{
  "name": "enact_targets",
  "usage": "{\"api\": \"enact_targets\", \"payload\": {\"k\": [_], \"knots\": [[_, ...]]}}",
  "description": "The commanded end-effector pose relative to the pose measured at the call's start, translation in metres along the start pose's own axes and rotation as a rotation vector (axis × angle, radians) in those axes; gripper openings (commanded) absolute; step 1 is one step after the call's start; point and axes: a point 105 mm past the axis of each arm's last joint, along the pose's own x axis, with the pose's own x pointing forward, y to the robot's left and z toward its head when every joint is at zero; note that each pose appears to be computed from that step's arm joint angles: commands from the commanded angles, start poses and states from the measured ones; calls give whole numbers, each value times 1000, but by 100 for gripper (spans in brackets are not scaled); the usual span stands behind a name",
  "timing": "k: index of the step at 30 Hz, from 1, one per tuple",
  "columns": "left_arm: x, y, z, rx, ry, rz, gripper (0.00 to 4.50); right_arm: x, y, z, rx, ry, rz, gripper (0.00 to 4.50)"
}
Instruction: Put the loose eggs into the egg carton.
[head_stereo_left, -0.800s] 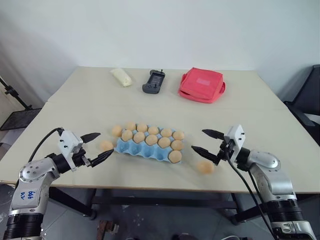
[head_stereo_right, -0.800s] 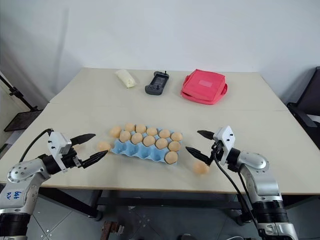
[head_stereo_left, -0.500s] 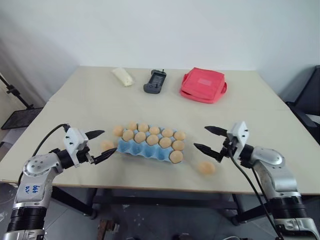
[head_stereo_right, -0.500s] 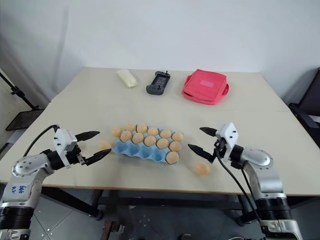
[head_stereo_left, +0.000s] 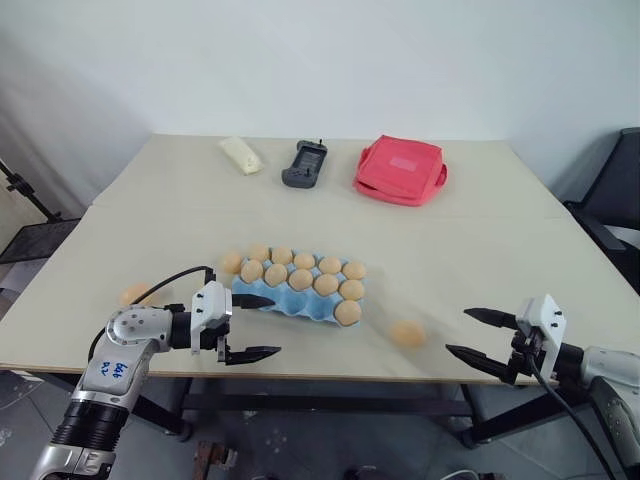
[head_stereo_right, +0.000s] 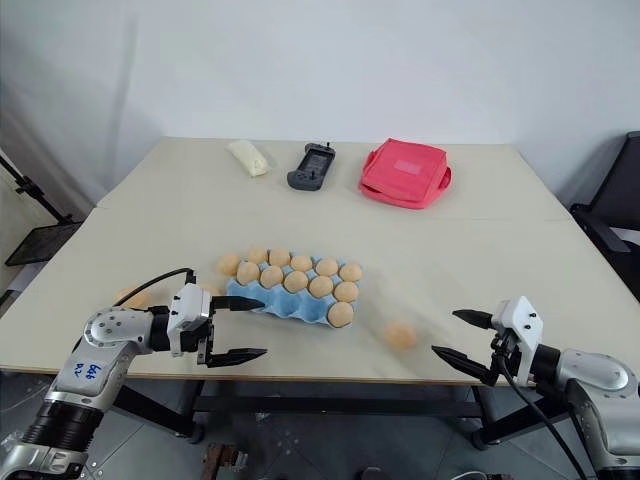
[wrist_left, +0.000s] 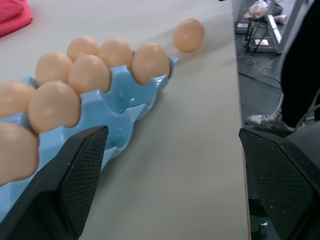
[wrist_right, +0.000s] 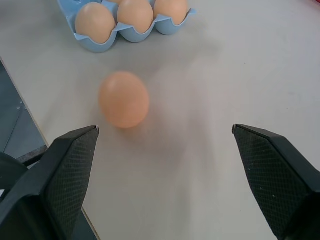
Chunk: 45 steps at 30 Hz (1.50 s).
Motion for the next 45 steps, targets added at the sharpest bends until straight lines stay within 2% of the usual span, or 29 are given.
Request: {"api": "enact_targets", "payload": {"k": [1, 4, 12, 15, 21, 24, 27, 31, 40, 43, 45], "knots": [[-4, 6, 5, 25, -9, 17, 446, 14, -1, 16, -49, -41, 46, 450], [-10, 7, 4, 21, -4, 39, 446, 39, 3, 17, -39, -41, 126, 450], [-21, 10, 3, 18, 11, 99, 446, 77, 13, 3, -5, -9, 261, 450], [-24, 12, 3, 19, 14, 119, 450, 84, 11, 1, -12, -8, 254, 389], [-36, 15, 3, 12, 22, 179, 450, 86, 12, 2, -21, -24, 273, 188], [-43, 17, 3, 5, 27, 213, 450, 90, 18, 18, -39, -77, 297, 188], [-55, 18, -1, -15, 40, 270, 450, 107, 37, 63, -51, -215, 360, 188], [-64, 17, -5, -36, 54, 320, 450, 136, 57, 91, -94, -280, 373, 188], [-68, 9, -8, -71, 59, 380, 450, 182, 80, 101, -110, -266, 384, 188], [-66, 7, -7, -78, 46, 403, 450, 191, 87, 101, -100, -266, 383, 265], [-66, 6, -7, -82, 44, 415, 450, 191, 86, 103, -95, -271, 376, 334]]}}
